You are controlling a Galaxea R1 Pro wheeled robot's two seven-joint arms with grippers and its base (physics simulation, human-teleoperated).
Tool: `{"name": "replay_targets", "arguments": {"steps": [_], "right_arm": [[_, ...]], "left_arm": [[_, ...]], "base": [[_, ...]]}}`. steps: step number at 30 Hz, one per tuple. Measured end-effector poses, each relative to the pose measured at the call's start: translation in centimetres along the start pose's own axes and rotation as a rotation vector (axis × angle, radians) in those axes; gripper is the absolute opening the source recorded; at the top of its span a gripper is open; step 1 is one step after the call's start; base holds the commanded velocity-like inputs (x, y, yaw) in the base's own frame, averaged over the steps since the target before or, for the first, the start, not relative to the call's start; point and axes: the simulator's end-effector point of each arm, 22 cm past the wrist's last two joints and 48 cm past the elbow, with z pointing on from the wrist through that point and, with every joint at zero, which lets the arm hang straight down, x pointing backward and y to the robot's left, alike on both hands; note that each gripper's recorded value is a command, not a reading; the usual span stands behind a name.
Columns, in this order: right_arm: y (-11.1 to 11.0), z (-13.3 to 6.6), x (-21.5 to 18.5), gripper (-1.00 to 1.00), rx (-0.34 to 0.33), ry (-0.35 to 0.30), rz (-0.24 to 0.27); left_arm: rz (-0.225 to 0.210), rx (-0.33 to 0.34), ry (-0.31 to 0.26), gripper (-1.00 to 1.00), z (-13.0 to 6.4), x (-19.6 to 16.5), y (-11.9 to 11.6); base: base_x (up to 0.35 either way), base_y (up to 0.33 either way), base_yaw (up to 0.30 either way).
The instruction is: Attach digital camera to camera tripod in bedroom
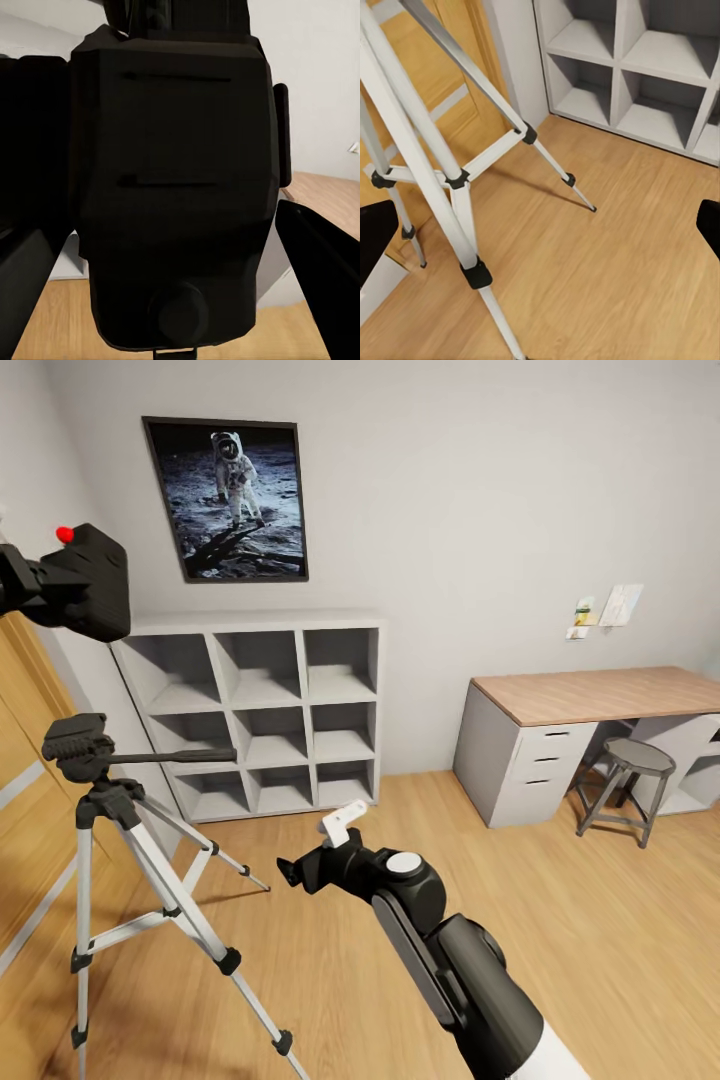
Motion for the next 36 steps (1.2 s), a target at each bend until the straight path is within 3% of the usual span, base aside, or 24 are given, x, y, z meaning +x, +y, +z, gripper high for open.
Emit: {"name": "replay_targets", "arguments": {"steps": [7,21,30,31,36], "right_arm": [[1.2,0.8,-0.9,1.00,-0.037,-0.020,-0.018],[3.4,2.2,1.4,1.00,-0.088,0.000,-0.027],[3.0,1.1,2.6,1.00,-0.091,0.027,-0.003],[-1.7,-2.0,3.1,1.00,0.027,0.097,0.043],[-2.4,-2.3,3.0,1.00,0.037,0.097,0.062]], "left_arm": [[0.024,0.010,0.007,-1.00,0.4,0.5,-0.4],[0.055,0.020,-0.013,-1.00,0.4,0.2,-0.3],[0.009,-0.002,0.002,-1.00,0.2,1.0,1.1],[-0.093,-0.043,0.014,-1.00,-1.1,0.8,2.8],[-0.108,-0.040,0.024,-1.00,-1.0,1.2,2.8]], "base": [[0.000,0.000,0.000],[0.000,0.000,0.000],[0.000,0.000,0.000],[0.000,0.000,0.000],[0.000,0.000,0.004]]}}
